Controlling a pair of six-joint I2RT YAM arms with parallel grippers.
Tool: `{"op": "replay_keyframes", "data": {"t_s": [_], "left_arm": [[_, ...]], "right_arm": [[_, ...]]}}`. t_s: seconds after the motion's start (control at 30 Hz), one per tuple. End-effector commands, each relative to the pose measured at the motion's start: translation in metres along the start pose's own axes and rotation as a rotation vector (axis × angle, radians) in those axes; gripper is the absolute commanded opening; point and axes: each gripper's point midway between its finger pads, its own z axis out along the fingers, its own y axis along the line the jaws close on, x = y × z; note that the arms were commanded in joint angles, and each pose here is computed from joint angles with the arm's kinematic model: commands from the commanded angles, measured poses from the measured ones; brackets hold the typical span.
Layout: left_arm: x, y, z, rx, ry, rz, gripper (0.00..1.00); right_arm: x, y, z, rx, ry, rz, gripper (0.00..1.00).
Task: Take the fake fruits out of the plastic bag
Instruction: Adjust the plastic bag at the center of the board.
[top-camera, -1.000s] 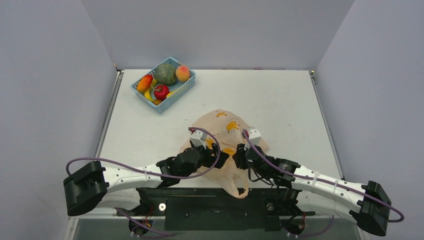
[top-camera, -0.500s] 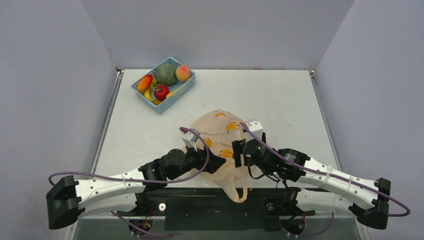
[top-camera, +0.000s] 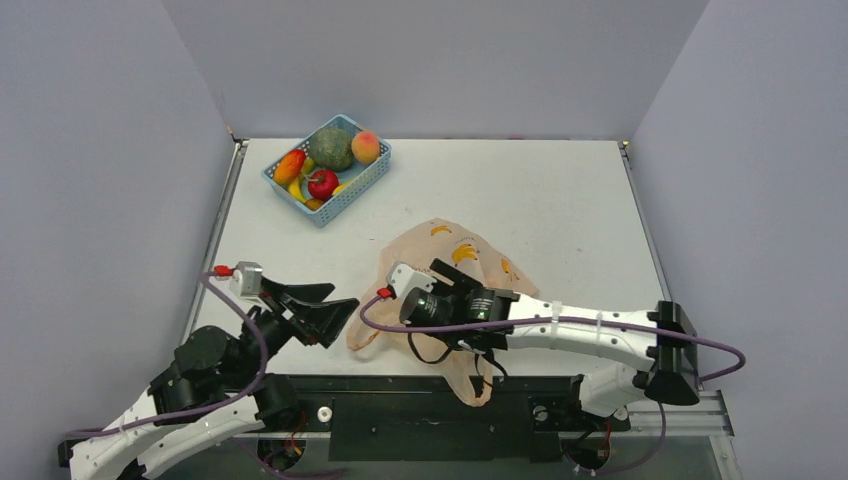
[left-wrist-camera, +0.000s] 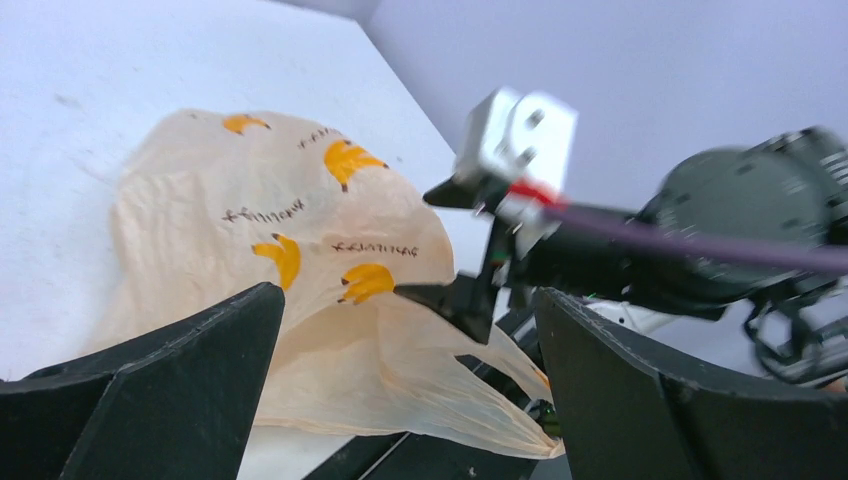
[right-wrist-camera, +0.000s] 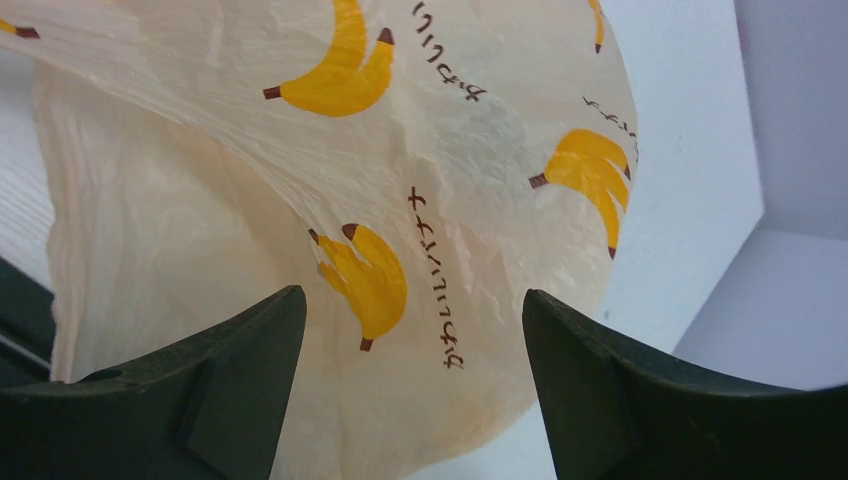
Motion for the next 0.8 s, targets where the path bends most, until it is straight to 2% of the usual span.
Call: {"op": "replay_keyframes", "data": {"t_s": [0.0, 0.1, 0.2, 0.3, 0.37, 0.47, 0.53, 0.57, 0.6, 0.63, 0.67, 0.7, 0.77], "left_arm": [[-0.016, 0.030, -0.031, -0.108, -0.034, 0.055, 0.97], [-0.030, 0.031, -0.047, -0.094, -0.085, 0.045, 0.97], [-0.033, 0.033, -0.056, -0.096, -0.082, 0.056, 0.97], [-0.034, 0.033, -0.061, -0.088, -0.066, 0.067, 0.97], [-0.032, 0.031, -0.063, -0.078, -0.051, 0.074, 0.97], [-0.027, 0.031, -0.062, -0.074, -0.030, 0.078, 0.97], [-0.022, 0.028, -0.060, -0.060, -0.007, 0.076, 0.97], [-0.020, 0.028, -0.059, -0.057, 0.003, 0.076, 0.97], [-0.017, 0.026, -0.058, -0.052, 0.017, 0.075, 0.97], [-0.014, 0.026, -0.056, -0.052, 0.027, 0.075, 0.97], [-0.010, 0.025, -0.054, -0.050, 0.042, 0.075, 0.97], [-0.008, 0.025, -0.053, -0.052, 0.051, 0.077, 0.97], [-0.004, 0.025, -0.051, -0.054, 0.069, 0.076, 0.97]], "right_arm": [[-0.012, 0.006, 0.021, 0.081, -0.010, -0.184, 0.75], [-0.014, 0.015, 0.035, 0.109, 0.007, -0.234, 0.75], [-0.013, 0.024, 0.048, 0.135, 0.033, -0.278, 0.75], [-0.011, 0.017, 0.063, 0.255, 0.049, -0.299, 0.75], [-0.015, 0.005, 0.065, 0.383, 0.039, -0.291, 0.72], [-0.020, -0.002, 0.069, 0.438, 0.020, -0.261, 0.62], [-0.024, -0.004, 0.071, 0.446, -0.010, -0.228, 0.55], [-0.027, -0.008, 0.072, 0.462, -0.024, -0.202, 0.45], [-0.029, -0.012, 0.071, 0.468, -0.031, -0.186, 0.39], [-0.031, -0.016, 0.073, 0.475, -0.040, -0.158, 0.28], [-0.034, -0.018, 0.072, 0.464, -0.052, -0.138, 0.21], [-0.037, -0.022, 0.074, 0.458, -0.063, -0.111, 0.05], [-0.046, -0.026, 0.076, 0.404, -0.103, -0.057, 0.00]]}}
